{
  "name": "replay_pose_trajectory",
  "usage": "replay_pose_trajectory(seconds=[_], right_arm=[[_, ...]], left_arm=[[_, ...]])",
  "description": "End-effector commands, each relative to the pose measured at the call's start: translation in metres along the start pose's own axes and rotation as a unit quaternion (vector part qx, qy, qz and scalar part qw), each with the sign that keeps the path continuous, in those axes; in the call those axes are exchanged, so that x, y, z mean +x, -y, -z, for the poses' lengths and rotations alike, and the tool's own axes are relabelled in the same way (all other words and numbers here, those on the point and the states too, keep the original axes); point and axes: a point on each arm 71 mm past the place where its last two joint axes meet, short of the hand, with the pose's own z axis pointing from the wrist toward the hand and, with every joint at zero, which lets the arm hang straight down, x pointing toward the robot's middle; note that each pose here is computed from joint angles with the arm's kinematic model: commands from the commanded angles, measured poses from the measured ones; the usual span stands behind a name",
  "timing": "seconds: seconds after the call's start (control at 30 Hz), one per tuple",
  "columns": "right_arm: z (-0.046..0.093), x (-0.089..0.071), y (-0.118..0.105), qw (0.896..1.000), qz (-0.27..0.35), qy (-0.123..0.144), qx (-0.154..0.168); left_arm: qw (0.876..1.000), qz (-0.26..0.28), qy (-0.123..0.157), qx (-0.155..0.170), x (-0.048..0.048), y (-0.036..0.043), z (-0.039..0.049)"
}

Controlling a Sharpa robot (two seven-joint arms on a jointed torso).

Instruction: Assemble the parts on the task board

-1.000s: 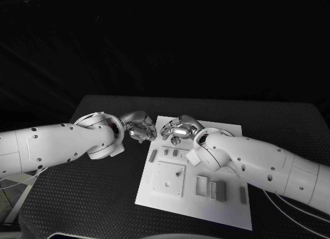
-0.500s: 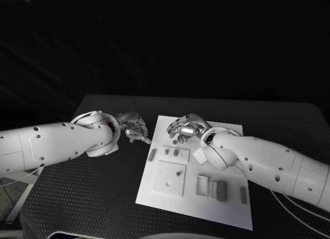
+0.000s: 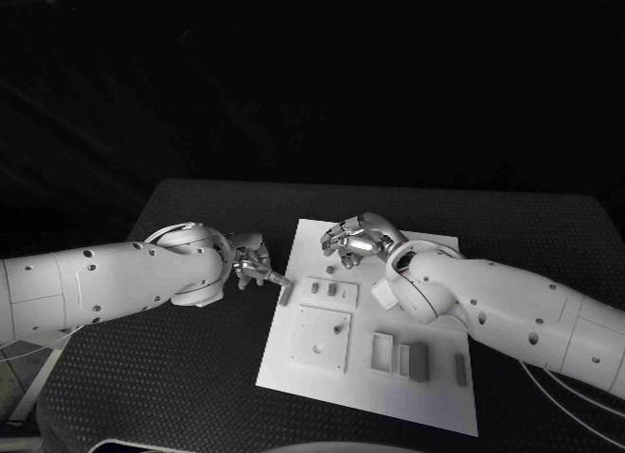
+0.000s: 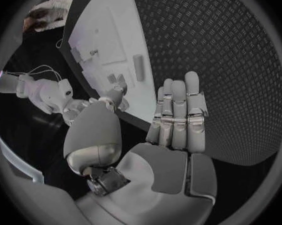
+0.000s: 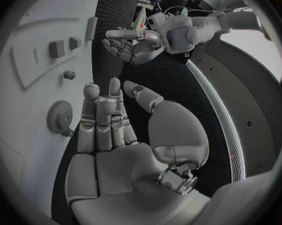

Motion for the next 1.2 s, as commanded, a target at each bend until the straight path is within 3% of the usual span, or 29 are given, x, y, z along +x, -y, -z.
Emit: replay_pose_trajectory(seconds=[0.03, 0.47, 1.2], right_arm=[[0.001, 0.000, -0.002, 1.000, 0.006, 0.000, -0.013], [0.001, 0.000, -0.001, 1.000, 0.006, -0.002, -0.011], [0.000, 0.001, -0.001, 1.000, 0.006, -0.006, -0.010]], left_arm=[[0.999, -0.009, -0.030, -0.021, 0.0097, -0.0029, -0.0011], [0.998, 0.000, -0.065, 0.001, 0.0178, 0.0065, -0.0025], [0.998, -0.013, -0.064, 0.003, 0.0277, 0.0163, -0.0084]])
